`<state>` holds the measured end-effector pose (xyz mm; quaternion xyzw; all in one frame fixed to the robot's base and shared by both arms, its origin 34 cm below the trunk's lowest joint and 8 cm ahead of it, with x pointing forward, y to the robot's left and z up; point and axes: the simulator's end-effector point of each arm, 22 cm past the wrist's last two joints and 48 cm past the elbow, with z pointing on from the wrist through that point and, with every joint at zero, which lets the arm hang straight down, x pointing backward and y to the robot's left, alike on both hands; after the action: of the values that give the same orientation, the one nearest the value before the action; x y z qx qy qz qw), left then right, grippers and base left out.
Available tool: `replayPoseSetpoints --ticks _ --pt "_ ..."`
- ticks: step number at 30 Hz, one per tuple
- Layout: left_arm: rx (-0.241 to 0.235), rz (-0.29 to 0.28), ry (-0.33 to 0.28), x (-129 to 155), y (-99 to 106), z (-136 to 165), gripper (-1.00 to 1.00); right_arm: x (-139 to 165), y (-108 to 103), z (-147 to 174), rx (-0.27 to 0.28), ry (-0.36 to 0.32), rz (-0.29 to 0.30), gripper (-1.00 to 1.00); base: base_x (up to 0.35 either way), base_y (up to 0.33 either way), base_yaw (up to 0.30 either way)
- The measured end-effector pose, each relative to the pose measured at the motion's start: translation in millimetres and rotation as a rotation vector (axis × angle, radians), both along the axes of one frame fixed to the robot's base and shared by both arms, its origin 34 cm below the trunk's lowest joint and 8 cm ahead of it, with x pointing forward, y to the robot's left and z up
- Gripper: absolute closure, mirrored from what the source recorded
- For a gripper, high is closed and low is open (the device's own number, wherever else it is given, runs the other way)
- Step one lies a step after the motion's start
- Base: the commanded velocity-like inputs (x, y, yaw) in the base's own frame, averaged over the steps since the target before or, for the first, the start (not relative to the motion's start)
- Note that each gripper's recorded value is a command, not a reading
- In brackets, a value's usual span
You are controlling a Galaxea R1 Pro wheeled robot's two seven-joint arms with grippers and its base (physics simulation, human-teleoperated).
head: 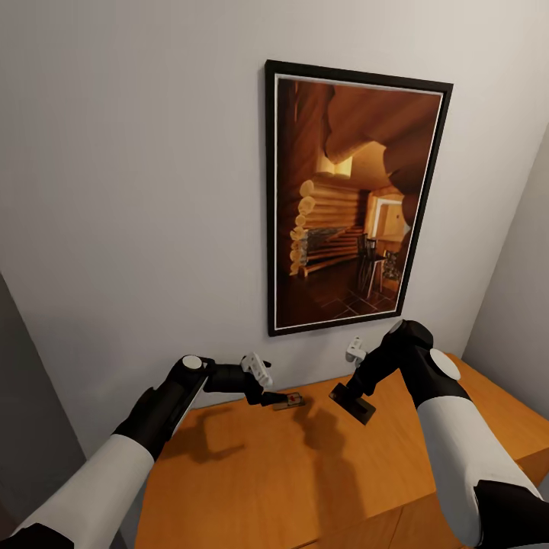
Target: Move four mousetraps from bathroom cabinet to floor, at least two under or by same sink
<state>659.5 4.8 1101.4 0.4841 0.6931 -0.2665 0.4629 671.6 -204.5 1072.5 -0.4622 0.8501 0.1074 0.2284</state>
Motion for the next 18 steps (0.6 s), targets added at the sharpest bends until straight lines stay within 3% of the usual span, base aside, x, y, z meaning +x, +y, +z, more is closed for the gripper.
replayPoseSetpoints --ticks 18 --pt "0.001 0.001 0.000 0.2 0.4 0.0 -1.00 0.0 0.0 0.0 0.000 0.000 0.000 1.00 0.001 0.000 0.000"
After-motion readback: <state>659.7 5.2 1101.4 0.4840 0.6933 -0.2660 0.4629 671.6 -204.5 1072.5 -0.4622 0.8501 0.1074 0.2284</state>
